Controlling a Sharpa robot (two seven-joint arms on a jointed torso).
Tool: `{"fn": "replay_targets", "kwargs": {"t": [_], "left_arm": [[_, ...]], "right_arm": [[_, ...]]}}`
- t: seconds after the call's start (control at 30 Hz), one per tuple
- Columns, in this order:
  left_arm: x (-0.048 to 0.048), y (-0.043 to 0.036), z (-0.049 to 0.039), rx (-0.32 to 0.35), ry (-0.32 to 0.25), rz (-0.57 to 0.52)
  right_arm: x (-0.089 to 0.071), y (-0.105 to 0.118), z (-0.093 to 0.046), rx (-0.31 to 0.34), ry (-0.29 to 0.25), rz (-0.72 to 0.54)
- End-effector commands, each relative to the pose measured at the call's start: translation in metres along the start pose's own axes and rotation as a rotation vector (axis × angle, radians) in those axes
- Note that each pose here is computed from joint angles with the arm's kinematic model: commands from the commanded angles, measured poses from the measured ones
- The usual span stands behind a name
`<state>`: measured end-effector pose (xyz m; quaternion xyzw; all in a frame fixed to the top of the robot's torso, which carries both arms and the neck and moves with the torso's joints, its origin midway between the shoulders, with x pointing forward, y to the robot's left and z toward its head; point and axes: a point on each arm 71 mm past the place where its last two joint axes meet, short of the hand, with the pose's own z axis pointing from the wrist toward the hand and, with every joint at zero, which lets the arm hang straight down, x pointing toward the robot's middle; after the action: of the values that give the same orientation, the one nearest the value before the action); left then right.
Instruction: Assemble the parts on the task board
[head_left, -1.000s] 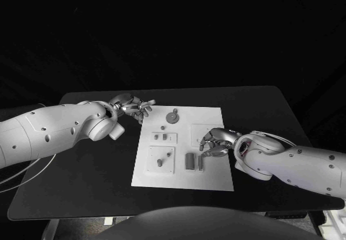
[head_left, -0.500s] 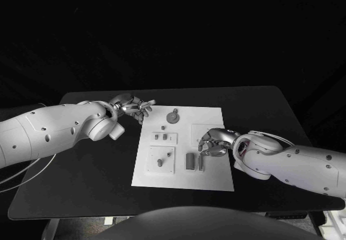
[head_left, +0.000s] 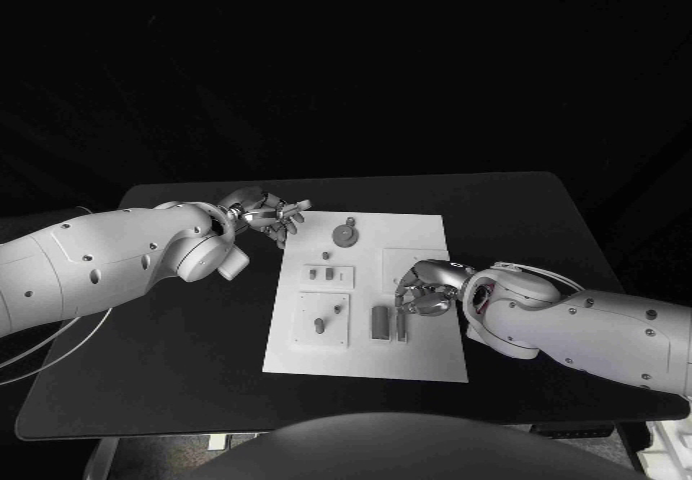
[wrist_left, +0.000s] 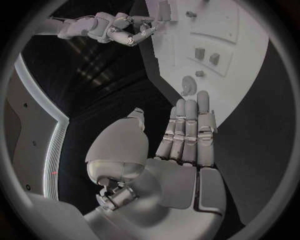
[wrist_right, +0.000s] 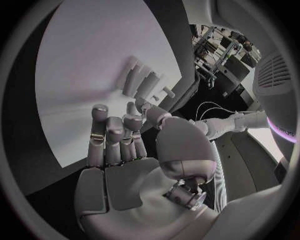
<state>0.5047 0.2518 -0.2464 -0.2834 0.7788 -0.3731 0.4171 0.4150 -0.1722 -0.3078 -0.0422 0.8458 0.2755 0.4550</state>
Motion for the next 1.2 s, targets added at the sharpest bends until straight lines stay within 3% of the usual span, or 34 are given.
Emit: {"fn": "replay_targets", "kwargs": {"t": [0.03, 1.2], "left_arm": [[0.0017, -0.0017, 0.0003, 0.008, 0.014, 0.002], [0.0022, -0.0019, 0.0004, 0.009, 0.016, 0.001]], "right_arm": [[0.0034, -0.0006, 0.0003, -0.004, 0.041, -0.021], [0.0091, -0.0040, 0.0034, 0.013, 0.071, -0.041]]}}
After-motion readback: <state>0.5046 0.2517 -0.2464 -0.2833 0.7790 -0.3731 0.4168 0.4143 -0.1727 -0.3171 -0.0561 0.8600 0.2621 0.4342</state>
